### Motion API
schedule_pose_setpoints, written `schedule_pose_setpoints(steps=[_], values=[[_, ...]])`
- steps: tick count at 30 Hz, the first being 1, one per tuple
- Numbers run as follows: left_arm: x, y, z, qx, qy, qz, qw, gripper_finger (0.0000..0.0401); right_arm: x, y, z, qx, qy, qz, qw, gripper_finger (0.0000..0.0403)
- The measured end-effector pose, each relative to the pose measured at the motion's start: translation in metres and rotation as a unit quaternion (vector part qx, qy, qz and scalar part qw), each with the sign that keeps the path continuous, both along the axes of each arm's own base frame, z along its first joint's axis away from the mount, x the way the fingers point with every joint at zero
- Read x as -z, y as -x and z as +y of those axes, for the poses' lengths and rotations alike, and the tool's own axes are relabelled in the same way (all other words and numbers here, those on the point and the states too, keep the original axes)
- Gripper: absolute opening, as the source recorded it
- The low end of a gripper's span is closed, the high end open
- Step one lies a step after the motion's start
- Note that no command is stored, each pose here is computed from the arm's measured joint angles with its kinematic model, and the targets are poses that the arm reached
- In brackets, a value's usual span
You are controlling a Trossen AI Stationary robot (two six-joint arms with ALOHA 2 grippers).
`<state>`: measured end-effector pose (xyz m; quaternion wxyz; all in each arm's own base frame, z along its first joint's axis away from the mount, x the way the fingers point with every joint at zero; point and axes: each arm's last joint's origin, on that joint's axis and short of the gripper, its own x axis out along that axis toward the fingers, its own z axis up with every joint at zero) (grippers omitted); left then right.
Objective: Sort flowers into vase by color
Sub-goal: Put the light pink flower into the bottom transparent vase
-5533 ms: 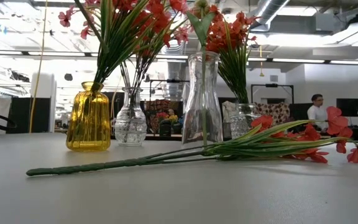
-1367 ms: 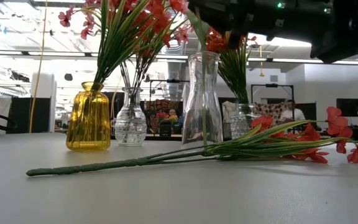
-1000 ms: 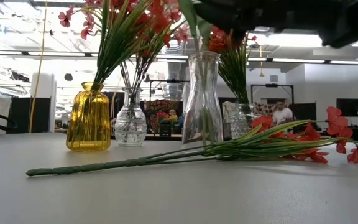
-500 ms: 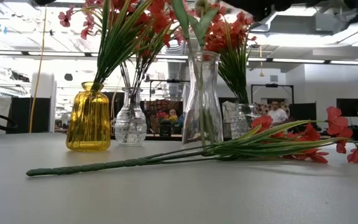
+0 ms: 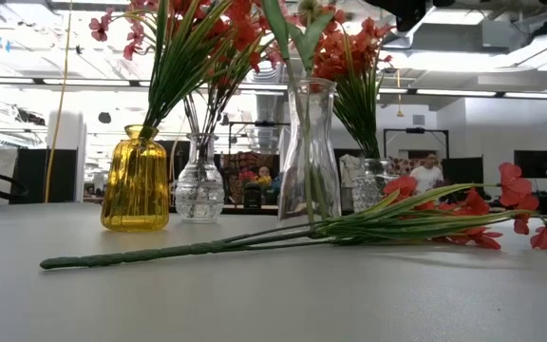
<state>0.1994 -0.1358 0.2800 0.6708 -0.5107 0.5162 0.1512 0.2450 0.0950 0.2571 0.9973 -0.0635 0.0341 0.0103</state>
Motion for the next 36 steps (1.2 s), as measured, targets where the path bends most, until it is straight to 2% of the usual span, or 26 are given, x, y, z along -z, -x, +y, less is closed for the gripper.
schedule_pose_setpoints(steps=[6,12,17,22,31,36], values=[[0.03,-0.008,-0.025,-0.111,0.034,0.11,0.987,0.0142,0.003,0.0,0.0,0.0,0.007,0.015,1.0,0.023],[0.063,-0.008,-0.052,-0.143,0.043,0.221,0.964,0.0142,0.005,0.0,0.0,0.0,0.01,0.024,1.0,0.023],[0.083,-0.006,-0.066,-0.158,0.032,0.276,0.948,0.0142,0.005,0.0,0.0,0.0,0.01,0.025,1.0,0.023],[0.093,-0.007,-0.069,-0.182,0.003,0.267,0.946,0.0142,0.005,0.0,0.0,0.0,0.01,0.024,1.0,0.023],[0.096,-0.007,-0.07,-0.242,-0.025,0.22,0.945,0.0142,0.005,0.0,0.0,0.0,0.009,0.024,1.0,0.023],[0.096,-0.007,-0.07,-0.244,-0.04,0.195,0.949,0.0142,0.005,0.0,0.0,0.0,0.009,0.024,1.0,0.023]])
